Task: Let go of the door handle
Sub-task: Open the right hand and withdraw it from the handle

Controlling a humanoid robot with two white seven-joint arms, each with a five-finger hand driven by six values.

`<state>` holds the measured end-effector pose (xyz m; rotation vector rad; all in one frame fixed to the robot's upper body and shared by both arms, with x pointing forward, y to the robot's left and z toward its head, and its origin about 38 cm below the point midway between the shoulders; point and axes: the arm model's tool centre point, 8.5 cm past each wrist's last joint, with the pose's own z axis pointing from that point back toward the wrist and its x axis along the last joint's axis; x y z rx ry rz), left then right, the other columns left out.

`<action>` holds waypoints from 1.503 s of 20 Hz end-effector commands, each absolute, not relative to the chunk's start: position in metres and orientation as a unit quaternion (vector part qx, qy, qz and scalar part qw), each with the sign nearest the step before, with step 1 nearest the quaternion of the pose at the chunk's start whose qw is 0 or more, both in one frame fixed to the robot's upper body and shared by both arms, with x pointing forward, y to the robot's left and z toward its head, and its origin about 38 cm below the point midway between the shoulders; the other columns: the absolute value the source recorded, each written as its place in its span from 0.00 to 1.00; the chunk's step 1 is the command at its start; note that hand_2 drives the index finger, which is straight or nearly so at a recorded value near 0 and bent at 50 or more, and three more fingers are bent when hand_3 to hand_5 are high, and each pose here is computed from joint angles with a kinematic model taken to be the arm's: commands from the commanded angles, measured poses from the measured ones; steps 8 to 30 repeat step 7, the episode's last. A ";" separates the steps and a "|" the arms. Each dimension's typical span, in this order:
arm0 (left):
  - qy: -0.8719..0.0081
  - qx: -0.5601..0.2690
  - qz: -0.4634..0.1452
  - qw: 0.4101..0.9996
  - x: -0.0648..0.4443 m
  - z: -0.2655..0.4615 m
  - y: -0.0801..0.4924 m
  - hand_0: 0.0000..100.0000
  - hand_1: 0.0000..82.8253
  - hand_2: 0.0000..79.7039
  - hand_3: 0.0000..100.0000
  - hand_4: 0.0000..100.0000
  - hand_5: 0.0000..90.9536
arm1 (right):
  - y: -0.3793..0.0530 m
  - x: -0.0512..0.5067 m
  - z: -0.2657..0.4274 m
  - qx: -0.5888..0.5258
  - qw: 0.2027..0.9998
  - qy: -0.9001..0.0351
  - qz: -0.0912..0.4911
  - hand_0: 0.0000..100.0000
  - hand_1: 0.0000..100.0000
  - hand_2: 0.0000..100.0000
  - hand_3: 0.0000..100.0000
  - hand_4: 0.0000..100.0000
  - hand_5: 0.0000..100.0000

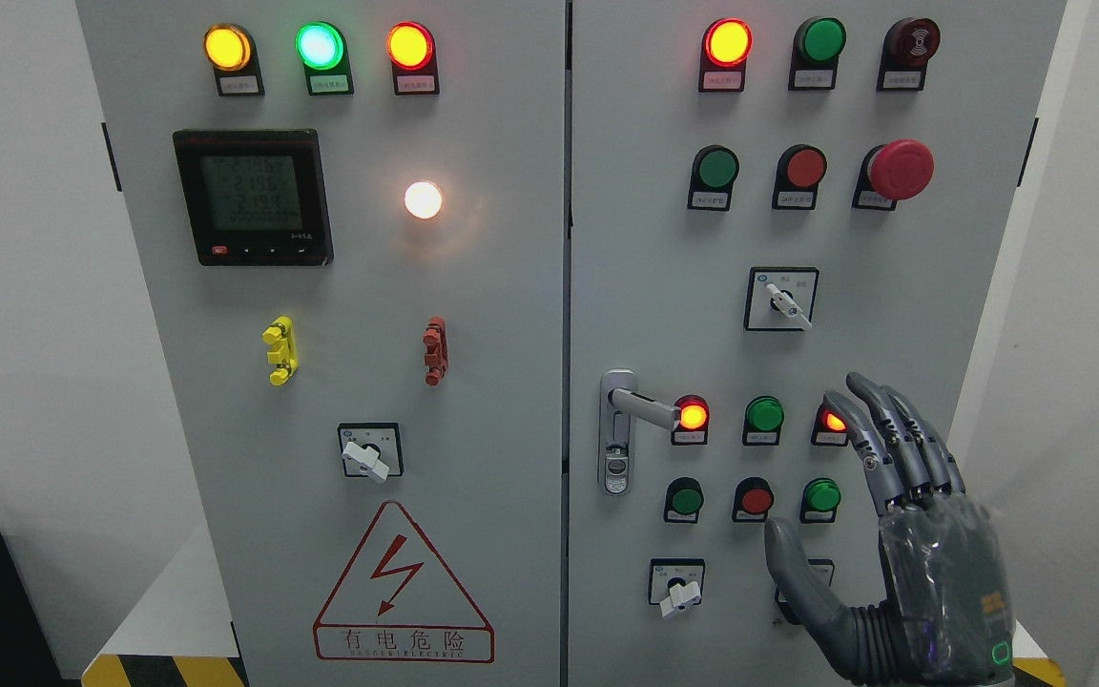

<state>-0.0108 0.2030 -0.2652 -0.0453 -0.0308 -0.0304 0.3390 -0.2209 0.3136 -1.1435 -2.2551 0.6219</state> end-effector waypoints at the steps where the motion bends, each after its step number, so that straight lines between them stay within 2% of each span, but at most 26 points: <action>1: -0.016 -0.023 -0.015 0.999 -0.011 -0.265 0.203 0.00 0.00 0.06 0.10 0.00 0.00 | -0.236 0.335 0.309 -0.433 0.276 -0.830 0.220 0.47 0.18 0.02 0.09 0.05 0.00; 30: -0.015 -0.022 -0.015 1.000 -0.011 -0.265 0.204 0.00 0.00 0.06 0.10 0.00 0.00 | -0.234 0.335 0.309 -0.431 0.273 -0.831 0.221 0.45 0.18 0.03 0.09 0.05 0.00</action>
